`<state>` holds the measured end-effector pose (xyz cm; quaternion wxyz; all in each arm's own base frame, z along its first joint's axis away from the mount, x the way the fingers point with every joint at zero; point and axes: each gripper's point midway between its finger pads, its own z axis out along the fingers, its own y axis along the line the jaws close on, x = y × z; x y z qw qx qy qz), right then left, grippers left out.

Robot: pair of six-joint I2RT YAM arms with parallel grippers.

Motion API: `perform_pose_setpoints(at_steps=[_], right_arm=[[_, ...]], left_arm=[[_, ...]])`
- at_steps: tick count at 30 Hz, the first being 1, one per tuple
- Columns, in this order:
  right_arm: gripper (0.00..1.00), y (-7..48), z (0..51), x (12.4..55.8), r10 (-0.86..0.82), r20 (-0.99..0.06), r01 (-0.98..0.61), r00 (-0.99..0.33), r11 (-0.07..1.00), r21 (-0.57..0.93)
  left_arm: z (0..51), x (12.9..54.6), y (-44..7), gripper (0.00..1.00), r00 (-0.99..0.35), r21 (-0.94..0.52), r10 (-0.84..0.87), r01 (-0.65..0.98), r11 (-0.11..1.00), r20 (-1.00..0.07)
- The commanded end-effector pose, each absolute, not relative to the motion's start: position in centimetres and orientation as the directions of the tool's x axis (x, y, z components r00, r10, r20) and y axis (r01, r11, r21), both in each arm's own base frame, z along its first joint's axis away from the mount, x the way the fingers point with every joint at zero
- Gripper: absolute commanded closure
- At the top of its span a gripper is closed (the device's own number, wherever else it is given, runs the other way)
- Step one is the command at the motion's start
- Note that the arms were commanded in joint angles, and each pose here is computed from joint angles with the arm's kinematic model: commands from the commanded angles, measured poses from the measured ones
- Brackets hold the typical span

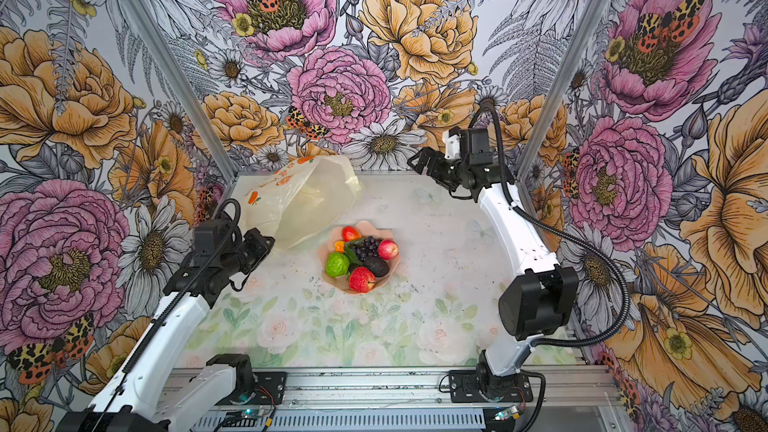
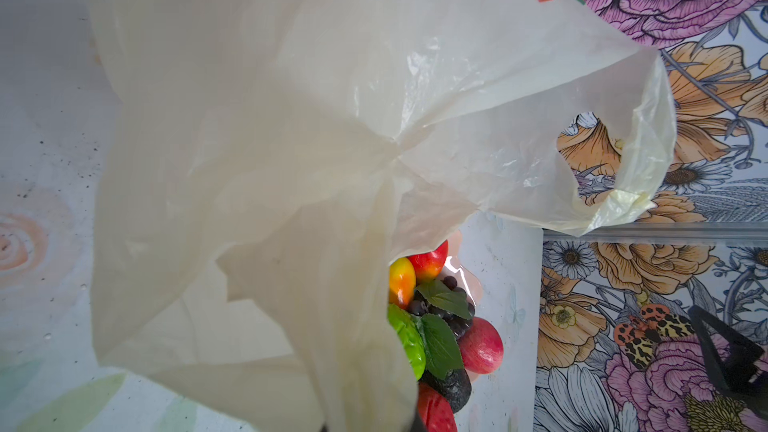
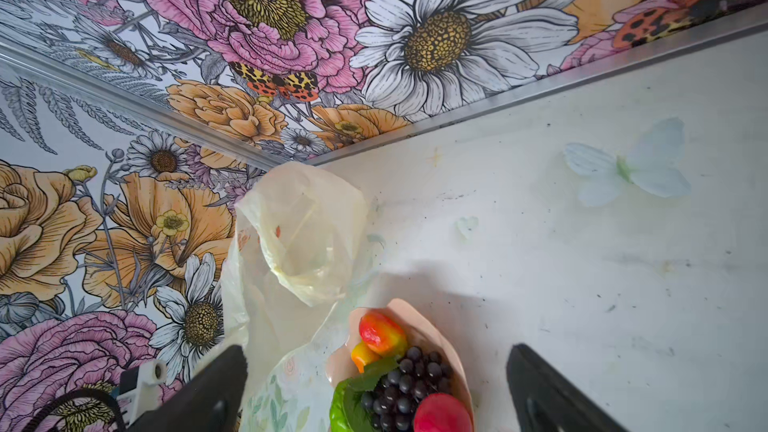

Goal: Place the fruits into the plastic bag
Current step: 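Move the open right gripper over the fruit plate while the left gripper holds the bag, then lower the right gripper onto the red apple and close on it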

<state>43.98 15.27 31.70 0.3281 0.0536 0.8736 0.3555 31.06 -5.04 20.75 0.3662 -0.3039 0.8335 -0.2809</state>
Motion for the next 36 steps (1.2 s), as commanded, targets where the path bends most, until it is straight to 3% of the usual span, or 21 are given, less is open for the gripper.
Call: perform_pose_setpoints(at_steps=[1, 14, 30, 36], right_arm=[[0.0, 15.4, 31.0, 40.0, 0.25, -0.506, -0.152, -0.826, 0.765, 0.626], [0.01, 16.4, 26.5, 32.0, -0.045, -0.344, -0.182, -0.938, 0.908, 0.378], [0.01, 19.2, 17.8, 31.8, -0.182, -0.133, -0.213, -0.974, 0.935, 0.283], [0.06, 20.1, 15.7, 32.9, -0.208, -0.085, -0.224, -0.974, 0.931, 0.289]], left_arm=[[22.9, 31.7, -5.7, 1.0, -0.547, -0.685, -0.676, -0.234, 0.69, -0.494], [24.1, 31.2, -7.6, 1.0, -0.592, -0.646, -0.599, -0.166, 0.745, -0.539], [23.1, 30.7, -7.5, 1.0, -0.609, -0.638, -0.598, -0.186, 0.747, -0.522], [22.8, 30.5, -7.2, 1.0, -0.593, -0.641, -0.617, -0.21, 0.738, -0.516]])
